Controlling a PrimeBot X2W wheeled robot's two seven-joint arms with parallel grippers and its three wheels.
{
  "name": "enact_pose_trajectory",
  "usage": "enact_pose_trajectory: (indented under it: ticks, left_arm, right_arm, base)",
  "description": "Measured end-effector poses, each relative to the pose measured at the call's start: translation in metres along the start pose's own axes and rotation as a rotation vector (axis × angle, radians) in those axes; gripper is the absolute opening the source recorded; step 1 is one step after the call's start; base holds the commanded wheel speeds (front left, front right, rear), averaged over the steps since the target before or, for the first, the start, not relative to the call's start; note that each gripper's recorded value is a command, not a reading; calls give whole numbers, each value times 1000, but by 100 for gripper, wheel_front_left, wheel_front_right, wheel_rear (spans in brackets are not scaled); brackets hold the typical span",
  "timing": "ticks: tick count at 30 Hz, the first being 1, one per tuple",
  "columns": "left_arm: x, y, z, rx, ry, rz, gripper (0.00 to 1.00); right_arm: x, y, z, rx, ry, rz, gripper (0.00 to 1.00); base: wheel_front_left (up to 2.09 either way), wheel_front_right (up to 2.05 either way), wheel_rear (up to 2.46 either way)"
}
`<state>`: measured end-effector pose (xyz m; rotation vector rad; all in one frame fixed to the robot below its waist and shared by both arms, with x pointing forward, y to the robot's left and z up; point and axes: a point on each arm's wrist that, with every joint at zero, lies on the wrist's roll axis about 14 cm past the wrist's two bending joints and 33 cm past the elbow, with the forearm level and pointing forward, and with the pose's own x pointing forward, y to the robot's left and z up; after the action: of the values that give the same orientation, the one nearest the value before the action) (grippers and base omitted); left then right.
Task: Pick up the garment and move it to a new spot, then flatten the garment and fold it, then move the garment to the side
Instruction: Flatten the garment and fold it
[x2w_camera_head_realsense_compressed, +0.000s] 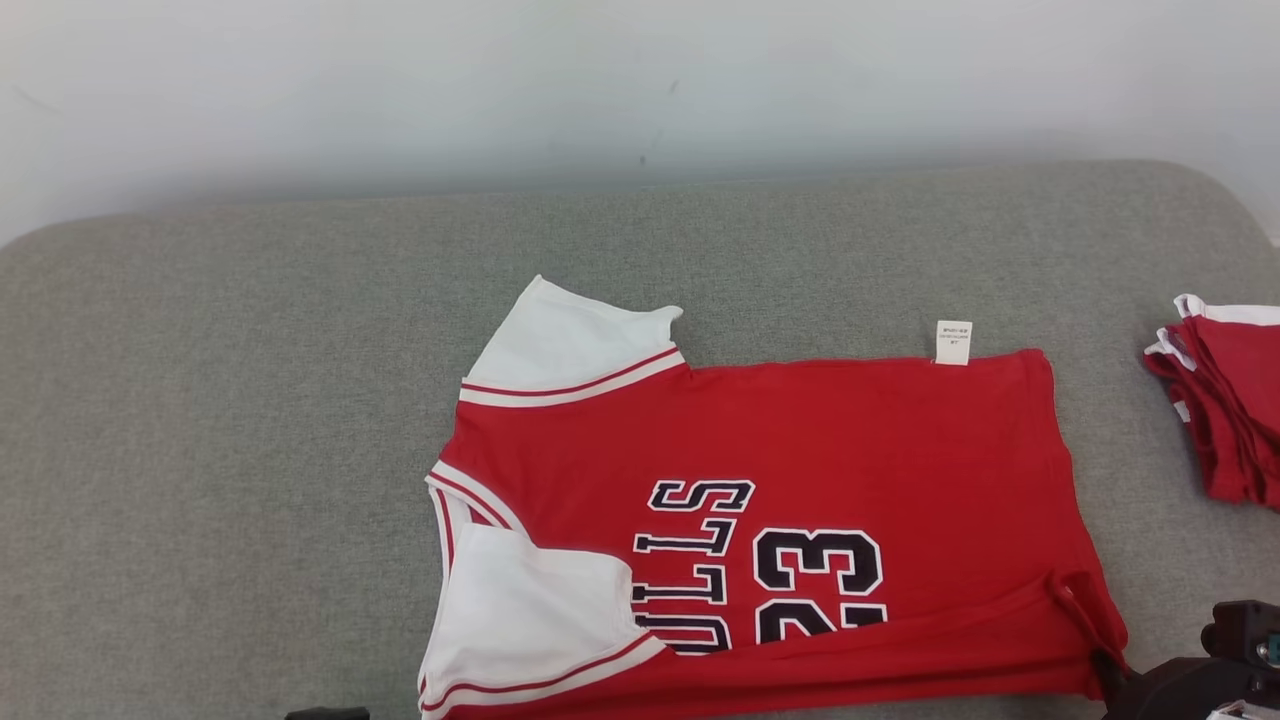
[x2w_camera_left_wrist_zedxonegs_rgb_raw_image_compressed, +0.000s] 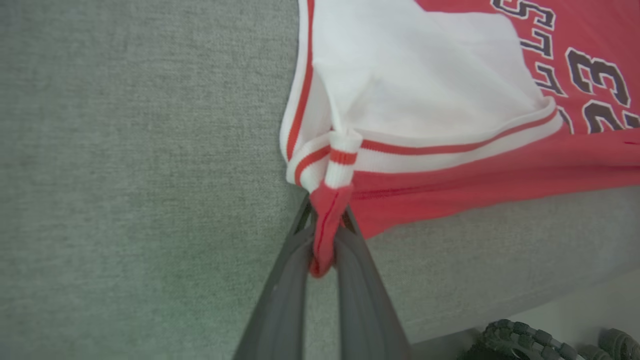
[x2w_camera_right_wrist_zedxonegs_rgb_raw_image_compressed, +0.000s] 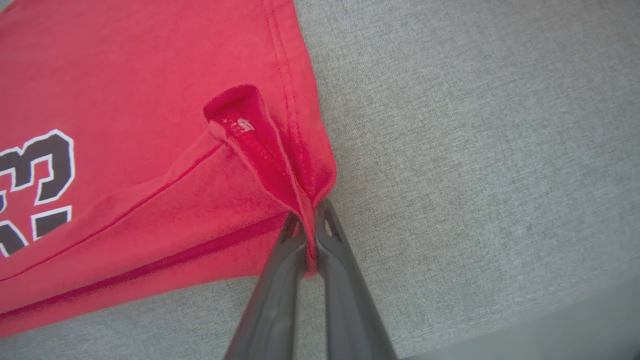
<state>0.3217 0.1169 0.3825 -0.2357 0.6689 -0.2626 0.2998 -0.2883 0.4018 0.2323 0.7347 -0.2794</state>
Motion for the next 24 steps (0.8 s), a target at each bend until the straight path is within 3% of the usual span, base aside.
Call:
enact_pose_trajectory:
  ticks: [1, 2, 8, 13, 18, 24]
  left_arm:
    - [-1, -1, 1, 2, -4, -2, 44]
    - [-1, -1, 2, 1, -7, -2, 100]
    - [-1, -1, 11, 8, -53, 9, 100]
    - [4, 1, 48, 18, -174, 6, 100]
    - [17, 1, 100, 97, -291, -12, 100]
    - [46, -6, 146, 194, -329, -53, 100]
  right_arm:
    - [0, 0, -1, 2, 4, 3, 48]
    - [1, 1, -2, 6, 6, 5, 100]
    - [0, -2, 6, 10, -33, -3, 100]
    - [-4, 1, 41, -8, -147, -5, 100]
    - [-4, 17, 82, -53, -243, 7, 100]
    - [13, 37, 112, -92, -256, 40, 100]
  base:
    - [0, 0, 0]
    - [0, 0, 0]
    - [0, 0, 0]
    - [0, 0, 0]
    - [0, 0, 0]
    - [0, 0, 0]
